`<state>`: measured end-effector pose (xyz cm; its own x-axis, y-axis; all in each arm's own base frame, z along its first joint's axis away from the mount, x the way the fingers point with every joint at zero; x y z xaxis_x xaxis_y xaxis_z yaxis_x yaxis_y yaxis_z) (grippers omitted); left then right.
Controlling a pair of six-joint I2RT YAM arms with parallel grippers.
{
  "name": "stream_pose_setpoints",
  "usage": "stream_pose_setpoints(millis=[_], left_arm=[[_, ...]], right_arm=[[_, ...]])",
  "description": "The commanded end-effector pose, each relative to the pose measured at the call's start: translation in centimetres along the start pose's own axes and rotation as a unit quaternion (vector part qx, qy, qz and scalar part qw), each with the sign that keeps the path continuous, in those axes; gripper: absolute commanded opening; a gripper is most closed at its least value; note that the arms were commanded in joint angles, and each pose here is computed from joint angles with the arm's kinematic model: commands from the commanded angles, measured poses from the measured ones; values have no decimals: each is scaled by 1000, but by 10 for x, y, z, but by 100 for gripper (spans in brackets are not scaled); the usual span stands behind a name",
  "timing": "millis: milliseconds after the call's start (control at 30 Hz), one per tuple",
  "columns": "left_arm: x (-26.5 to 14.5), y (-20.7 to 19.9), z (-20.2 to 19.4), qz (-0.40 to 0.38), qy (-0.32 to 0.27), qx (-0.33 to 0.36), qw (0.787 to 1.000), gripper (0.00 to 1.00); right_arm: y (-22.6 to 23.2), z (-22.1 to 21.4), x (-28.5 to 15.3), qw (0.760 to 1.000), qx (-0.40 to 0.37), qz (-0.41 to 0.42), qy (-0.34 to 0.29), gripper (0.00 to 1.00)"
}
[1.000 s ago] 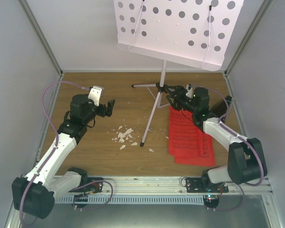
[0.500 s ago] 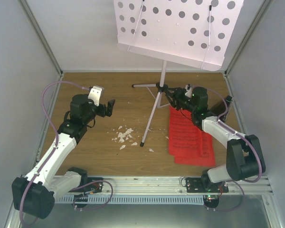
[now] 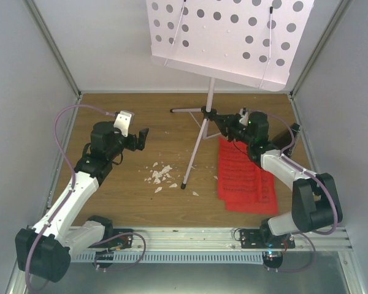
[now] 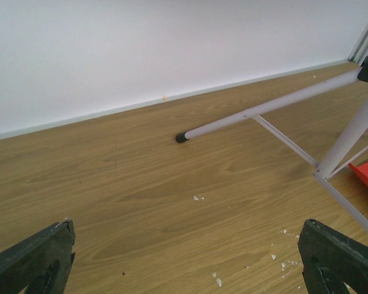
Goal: Pack up the instrument practice props
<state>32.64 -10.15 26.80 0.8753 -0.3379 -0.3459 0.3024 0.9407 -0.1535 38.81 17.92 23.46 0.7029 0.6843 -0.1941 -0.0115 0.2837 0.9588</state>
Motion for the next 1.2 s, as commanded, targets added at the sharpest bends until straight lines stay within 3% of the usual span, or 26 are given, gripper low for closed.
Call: stream_pose_setpoints(millis=[0, 200, 400, 600, 767, 900, 1067, 1167], left_arm=[[-4, -6, 22, -9, -29, 5, 1000, 99], [-3, -7, 22, -12, -28, 4, 1000, 99], [-3, -8, 21, -15, -26, 4, 1000, 99], [-2, -10, 21, -21, -24, 5, 999, 99], [-2, -12, 20, -29, -25, 7, 999, 99], [0, -12, 19, -29, -22, 6, 999, 99], [1, -12, 18, -29, -19, 7, 999, 99], [2, -12, 17, -29, -18, 7, 999, 99]], right_arm=[[6, 3, 0, 999, -39, 2, -5, 9], [7, 9, -6, 991, -127, -15, -33, 4], [11, 17, -10, 962, -263, -52, -60, 2], [23, 14, -7, 909, -405, -79, -60, 1], [30, 9, -5, 838, -534, -100, -51, 5], [27, 7, -4, 795, -595, -114, -38, 6], [30, 6, -5, 772, -624, -114, -31, 10], [42, 6, -9, 770, -629, -102, -40, 21]])
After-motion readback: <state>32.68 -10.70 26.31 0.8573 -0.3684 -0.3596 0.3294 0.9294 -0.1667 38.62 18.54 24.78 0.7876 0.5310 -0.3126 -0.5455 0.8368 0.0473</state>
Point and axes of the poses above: each gripper's point midway between its finger pads, its own x axis out along the fingers, its own y axis along the line the jaws close on, z = x × y, the point moved 2 cm from there along -x, back along the fingers, and after that the axes turned 8 degrees about -x, right-handed, at the moved point
